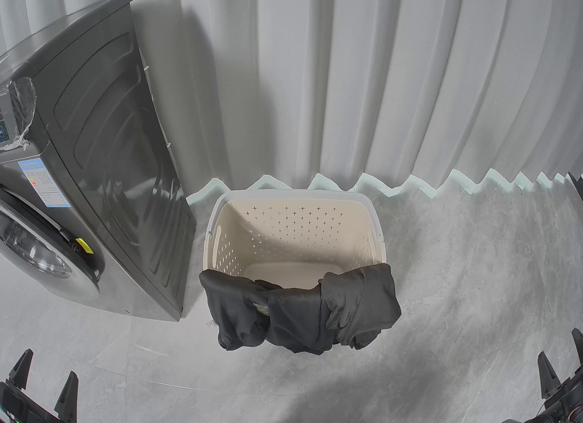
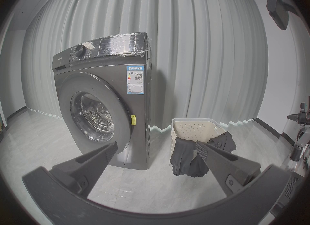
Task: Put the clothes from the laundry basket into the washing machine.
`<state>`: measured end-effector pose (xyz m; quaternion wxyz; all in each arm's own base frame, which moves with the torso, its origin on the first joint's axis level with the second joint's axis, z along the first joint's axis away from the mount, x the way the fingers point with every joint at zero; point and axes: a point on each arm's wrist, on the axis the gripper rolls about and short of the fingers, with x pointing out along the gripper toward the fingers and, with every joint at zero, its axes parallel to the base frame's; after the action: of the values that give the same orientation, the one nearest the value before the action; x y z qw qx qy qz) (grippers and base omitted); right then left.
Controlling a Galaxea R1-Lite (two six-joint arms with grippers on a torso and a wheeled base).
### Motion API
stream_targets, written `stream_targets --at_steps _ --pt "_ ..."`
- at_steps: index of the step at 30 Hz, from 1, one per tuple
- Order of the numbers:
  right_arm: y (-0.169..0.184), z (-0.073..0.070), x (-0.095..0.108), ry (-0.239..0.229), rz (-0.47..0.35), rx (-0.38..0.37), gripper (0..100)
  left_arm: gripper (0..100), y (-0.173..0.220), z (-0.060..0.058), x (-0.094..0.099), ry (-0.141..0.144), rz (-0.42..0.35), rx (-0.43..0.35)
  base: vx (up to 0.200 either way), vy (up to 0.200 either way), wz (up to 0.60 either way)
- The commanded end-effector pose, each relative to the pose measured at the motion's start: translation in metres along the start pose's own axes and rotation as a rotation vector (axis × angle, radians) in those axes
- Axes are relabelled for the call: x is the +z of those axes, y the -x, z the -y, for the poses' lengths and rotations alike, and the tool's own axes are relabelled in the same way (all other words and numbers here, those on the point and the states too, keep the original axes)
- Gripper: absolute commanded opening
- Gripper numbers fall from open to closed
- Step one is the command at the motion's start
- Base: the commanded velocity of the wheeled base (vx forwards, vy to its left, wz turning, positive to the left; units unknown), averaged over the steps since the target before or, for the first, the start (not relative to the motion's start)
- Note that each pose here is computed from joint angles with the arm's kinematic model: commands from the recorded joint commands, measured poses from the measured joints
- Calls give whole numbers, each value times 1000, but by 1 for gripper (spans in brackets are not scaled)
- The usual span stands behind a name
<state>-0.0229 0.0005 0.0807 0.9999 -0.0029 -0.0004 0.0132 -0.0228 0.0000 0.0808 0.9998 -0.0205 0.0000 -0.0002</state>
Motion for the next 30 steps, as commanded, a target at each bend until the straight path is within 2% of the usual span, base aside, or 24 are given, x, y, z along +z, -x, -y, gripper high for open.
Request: stream_targets --at_steps 1,9,15,30 --pt "0 0 -5 0 -2 1 100 100 0 0 -5 0 0 -1 0 0 0" --pt "0 0 -5 0 -2 1 100 100 0 0 -5 0 0 0 0 0 0" --pt "0 0 -5 0 -2 1 100 100 0 0 -5 0 0 -1 0 -200 0" --pt "0 0 -5 0 -2 1 100 100 0 0 -5 0 0 0 0 0 0"
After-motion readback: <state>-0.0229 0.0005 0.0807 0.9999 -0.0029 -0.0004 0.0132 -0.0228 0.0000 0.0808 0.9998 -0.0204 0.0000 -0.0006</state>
